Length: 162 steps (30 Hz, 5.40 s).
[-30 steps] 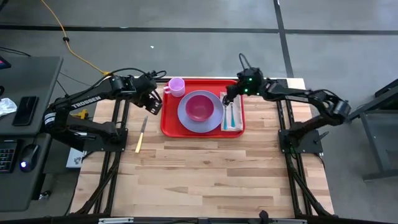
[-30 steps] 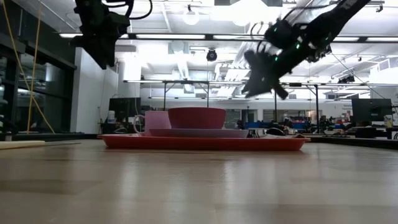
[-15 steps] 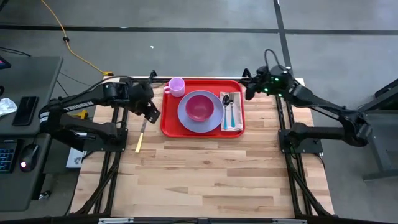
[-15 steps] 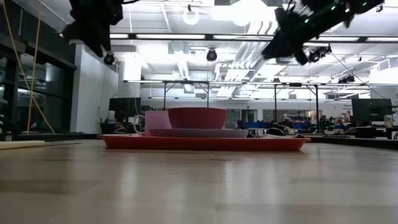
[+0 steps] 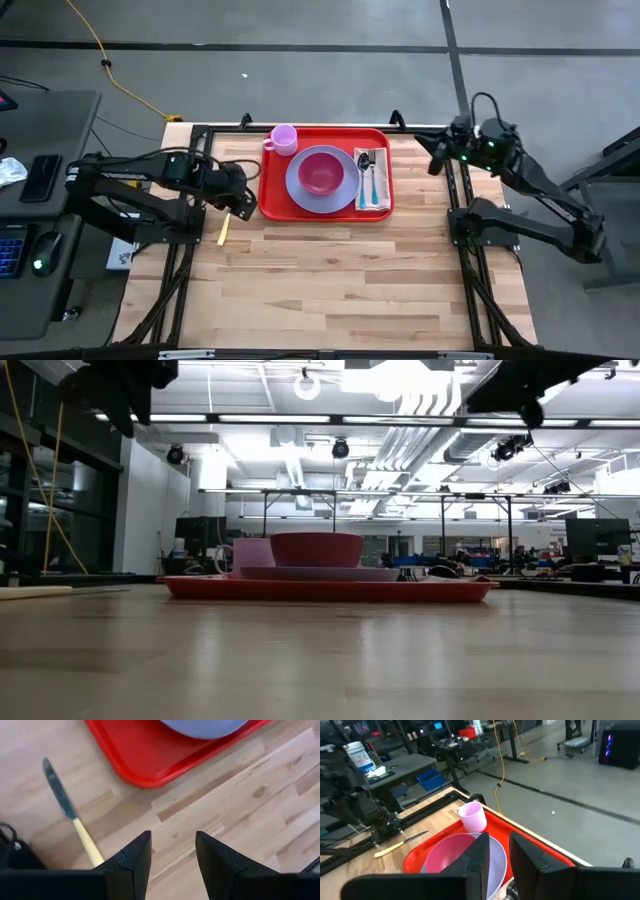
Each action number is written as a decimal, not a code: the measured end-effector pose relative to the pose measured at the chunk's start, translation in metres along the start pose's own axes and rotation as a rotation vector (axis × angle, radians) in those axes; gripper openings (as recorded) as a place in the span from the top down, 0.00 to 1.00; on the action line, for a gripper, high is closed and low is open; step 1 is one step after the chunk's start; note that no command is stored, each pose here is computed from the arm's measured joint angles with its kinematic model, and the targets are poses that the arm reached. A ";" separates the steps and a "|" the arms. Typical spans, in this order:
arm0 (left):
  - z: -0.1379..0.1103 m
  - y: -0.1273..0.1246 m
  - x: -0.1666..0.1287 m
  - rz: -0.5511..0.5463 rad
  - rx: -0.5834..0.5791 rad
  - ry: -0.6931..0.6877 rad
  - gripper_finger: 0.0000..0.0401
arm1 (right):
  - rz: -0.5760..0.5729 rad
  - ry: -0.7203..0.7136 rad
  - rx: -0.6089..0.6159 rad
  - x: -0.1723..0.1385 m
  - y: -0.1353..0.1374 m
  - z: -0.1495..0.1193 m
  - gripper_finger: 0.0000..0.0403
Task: Set up tray
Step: Put the yellow knife to the right of the blue fork on the brown napkin on the orange serving tray
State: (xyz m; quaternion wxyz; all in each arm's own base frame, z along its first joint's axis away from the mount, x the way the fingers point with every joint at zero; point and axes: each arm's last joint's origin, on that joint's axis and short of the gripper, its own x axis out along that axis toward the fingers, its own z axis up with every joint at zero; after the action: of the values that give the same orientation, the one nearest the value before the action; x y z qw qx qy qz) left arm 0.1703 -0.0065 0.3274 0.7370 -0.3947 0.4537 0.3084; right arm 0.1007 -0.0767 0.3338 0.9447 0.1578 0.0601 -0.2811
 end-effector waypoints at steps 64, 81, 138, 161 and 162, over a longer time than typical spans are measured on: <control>-0.069 0.058 0.130 0.373 -0.385 0.119 0.55 | 0.213 -0.270 0.189 -0.003 -0.027 -0.120 0.91; -0.070 0.050 0.163 0.511 -0.383 0.087 0.55 | 0.225 -0.281 0.186 -0.004 -0.026 -0.119 0.92; -0.057 0.001 0.166 0.388 -0.512 0.180 0.87 | 0.253 -0.261 0.200 -0.004 -0.025 -0.119 0.92; -0.057 -0.048 0.090 0.443 -0.520 0.071 0.86 | 0.288 -0.243 0.230 -0.004 -0.025 -0.120 0.92; -0.055 -0.051 0.086 0.436 -0.520 0.060 0.86 | 0.289 -0.242 0.230 -0.004 -0.025 -0.120 0.92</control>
State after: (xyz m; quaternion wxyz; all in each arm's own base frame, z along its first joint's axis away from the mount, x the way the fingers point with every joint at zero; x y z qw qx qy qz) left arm 0.2223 -0.0708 0.2487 0.5148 -0.4722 0.4549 0.5523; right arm 0.0810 -0.0545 0.2153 0.9513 0.2368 -0.1094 -0.1646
